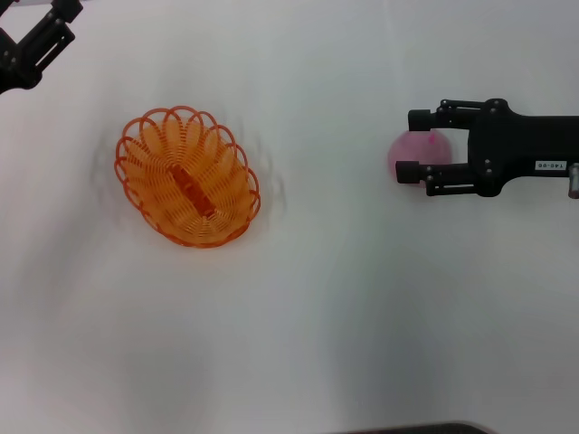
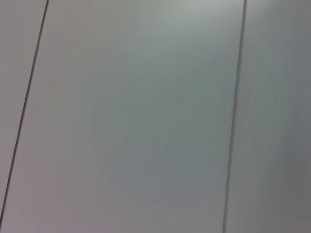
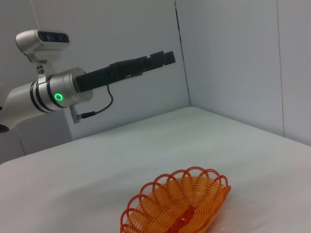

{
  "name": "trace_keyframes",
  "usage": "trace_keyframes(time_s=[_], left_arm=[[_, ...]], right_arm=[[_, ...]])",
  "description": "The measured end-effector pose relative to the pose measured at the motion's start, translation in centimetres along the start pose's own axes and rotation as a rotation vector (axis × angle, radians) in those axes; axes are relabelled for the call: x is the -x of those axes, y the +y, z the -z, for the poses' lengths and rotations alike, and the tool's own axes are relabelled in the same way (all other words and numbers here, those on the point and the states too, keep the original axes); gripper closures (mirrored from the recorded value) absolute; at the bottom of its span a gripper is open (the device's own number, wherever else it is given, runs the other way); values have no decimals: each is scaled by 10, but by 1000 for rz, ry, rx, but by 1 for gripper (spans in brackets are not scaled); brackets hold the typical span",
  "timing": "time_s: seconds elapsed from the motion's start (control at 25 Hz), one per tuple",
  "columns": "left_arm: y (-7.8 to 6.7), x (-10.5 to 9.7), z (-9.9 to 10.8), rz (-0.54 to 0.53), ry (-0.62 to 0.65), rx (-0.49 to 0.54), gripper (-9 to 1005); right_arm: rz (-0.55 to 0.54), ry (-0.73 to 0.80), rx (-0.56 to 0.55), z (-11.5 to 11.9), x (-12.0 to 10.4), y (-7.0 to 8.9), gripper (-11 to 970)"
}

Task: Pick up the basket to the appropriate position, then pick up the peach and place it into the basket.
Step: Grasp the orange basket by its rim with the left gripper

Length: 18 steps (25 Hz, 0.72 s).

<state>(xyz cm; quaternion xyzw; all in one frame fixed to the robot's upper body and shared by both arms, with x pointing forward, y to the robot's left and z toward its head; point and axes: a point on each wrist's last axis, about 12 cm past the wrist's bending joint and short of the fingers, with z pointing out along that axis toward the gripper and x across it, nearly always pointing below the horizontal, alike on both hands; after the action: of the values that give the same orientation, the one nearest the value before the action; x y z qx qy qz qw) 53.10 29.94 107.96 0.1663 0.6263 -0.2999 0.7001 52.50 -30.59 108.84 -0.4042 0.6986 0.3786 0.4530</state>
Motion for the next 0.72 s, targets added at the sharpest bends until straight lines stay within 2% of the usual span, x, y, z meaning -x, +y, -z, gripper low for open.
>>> trace_keyframes(time_s=[0.36,0.72], left_arm=[[4,0,-7,14,55,0,249],[18,17,-28,85,226,0,249]], right_arm=[[4,1,-1,-1,0,-1,138],[11,4,-9,-2,0,-2,138]])
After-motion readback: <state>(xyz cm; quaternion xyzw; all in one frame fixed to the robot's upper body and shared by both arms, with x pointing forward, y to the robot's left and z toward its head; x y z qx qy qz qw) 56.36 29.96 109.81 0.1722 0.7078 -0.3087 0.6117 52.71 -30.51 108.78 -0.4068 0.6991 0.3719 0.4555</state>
